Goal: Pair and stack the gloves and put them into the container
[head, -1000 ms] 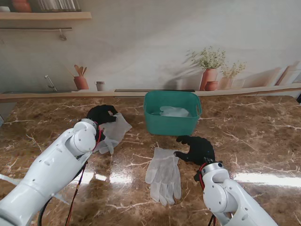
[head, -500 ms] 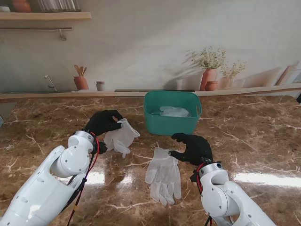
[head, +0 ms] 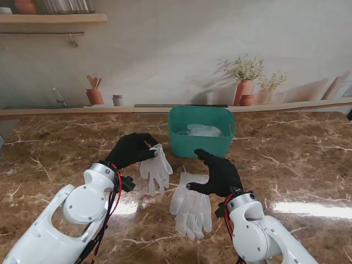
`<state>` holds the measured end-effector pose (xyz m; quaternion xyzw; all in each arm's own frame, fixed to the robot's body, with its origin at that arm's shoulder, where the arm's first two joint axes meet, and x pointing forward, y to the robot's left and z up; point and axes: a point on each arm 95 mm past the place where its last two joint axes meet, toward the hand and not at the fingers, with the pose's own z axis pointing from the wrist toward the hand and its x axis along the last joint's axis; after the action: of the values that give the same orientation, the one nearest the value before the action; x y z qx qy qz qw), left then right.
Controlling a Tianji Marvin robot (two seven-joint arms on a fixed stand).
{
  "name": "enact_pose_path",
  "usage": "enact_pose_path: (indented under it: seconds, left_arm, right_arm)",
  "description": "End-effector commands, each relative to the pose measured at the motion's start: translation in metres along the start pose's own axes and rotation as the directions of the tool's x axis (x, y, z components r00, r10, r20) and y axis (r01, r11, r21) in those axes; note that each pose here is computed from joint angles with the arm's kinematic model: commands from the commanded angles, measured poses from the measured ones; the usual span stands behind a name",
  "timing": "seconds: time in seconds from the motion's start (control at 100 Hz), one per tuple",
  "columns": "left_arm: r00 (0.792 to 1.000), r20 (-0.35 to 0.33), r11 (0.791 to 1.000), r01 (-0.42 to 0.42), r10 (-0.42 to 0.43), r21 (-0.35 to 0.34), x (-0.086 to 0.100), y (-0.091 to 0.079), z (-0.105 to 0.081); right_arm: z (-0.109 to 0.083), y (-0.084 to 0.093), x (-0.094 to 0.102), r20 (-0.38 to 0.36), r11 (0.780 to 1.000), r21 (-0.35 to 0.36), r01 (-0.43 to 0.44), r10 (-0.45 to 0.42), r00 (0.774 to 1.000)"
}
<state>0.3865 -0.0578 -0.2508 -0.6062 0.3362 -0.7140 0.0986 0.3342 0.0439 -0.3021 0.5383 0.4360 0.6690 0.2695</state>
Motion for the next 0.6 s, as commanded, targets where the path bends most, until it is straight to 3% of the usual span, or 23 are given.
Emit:
enact_pose_path:
  seconds: [0.0, 0.36, 0.59]
  left_arm:
    - [0.999, -0.012, 0.999, 0.03, -0.03, -0.024, 0.008, 0.009, -0.004]
    - [0.997, -0.059, 0.998, 0.04, -0.043, -0.048, 0.028, 0.022, -0.01]
    - [0.995, -0.071, 0.995, 0.066, -0.071, -0.071, 0.032, 0.03, -0.014]
  right_arm:
    - [-0.005, -0.007, 0.009, -0.016, 1.0, 0.011, -0.021, 0.021, 1.0]
    - [-0.019, -0.016, 0.032, -0.106, 0.996, -0.003, -0.086, 0.085, 0.991]
    - [-0.018, -0.02, 0.043, -0.118, 0.988, -0.102, -0.113, 0.101, 0.988]
